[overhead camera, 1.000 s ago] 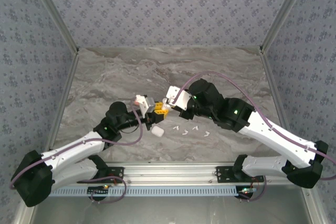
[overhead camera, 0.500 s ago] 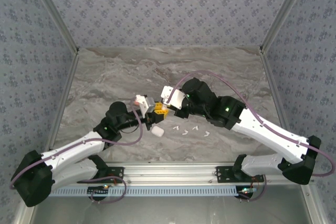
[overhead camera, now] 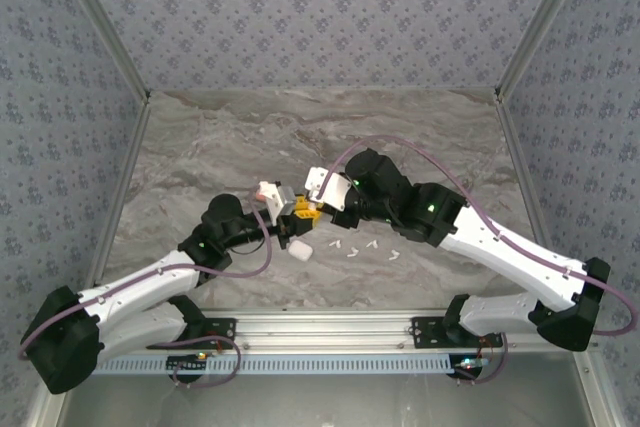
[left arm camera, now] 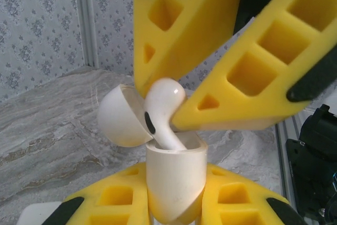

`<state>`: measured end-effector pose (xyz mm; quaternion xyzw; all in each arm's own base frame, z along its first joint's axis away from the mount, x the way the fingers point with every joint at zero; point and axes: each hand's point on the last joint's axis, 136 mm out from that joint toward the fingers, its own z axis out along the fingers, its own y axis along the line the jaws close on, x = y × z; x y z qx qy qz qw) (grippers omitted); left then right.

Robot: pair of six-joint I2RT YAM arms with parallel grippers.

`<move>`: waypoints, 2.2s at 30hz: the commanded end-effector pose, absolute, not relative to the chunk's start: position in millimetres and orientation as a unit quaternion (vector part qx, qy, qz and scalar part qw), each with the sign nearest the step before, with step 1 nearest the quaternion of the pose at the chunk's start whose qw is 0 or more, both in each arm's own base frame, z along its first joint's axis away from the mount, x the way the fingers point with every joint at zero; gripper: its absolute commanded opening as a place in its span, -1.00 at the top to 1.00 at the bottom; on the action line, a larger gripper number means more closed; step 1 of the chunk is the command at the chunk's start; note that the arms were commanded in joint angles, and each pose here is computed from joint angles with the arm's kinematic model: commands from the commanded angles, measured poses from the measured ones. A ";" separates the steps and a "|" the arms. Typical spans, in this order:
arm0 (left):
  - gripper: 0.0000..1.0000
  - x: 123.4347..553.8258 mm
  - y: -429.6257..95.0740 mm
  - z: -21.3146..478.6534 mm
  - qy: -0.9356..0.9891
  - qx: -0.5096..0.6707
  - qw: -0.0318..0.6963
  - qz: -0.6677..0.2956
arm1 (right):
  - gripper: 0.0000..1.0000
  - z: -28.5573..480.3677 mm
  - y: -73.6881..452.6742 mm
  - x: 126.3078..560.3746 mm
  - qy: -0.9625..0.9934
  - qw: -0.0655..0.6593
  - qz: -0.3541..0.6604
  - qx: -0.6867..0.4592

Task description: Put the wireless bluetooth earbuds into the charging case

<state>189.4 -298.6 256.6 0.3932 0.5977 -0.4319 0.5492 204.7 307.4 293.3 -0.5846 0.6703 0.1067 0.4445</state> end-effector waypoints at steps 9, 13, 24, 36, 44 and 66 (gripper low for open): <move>1.00 186.8 -303.0 293.7 0.558 0.392 0.579 -0.448 | 0.13 311.4 307.9 190.9 0.671 0.436 0.166 -0.575; 1.00 186.7 -302.9 294.9 0.557 0.392 0.580 -0.448 | -0.11 341.8 294.8 190.6 0.668 0.465 0.220 -0.537; 1.00 183.9 -304.9 302.5 0.546 0.396 0.581 -0.455 | -1.00 333.3 257.2 214.7 0.727 0.382 0.464 -0.330; 1.00 184.8 -310.2 301.2 0.547 0.400 0.576 -0.457 | -1.00 322.3 290.9 196.1 0.708 0.282 0.549 -0.344; 1.00 185.8 -311.4 298.8 0.550 0.401 0.573 -0.456 | -1.00 334.9 285.3 177.5 0.690 0.288 0.549 -0.374; 1.00 203.1 -306.3 283.8 0.600 0.363 0.568 -0.432 | -1.00 283.1 164.2 262.0 0.859 0.453 0.202 -0.128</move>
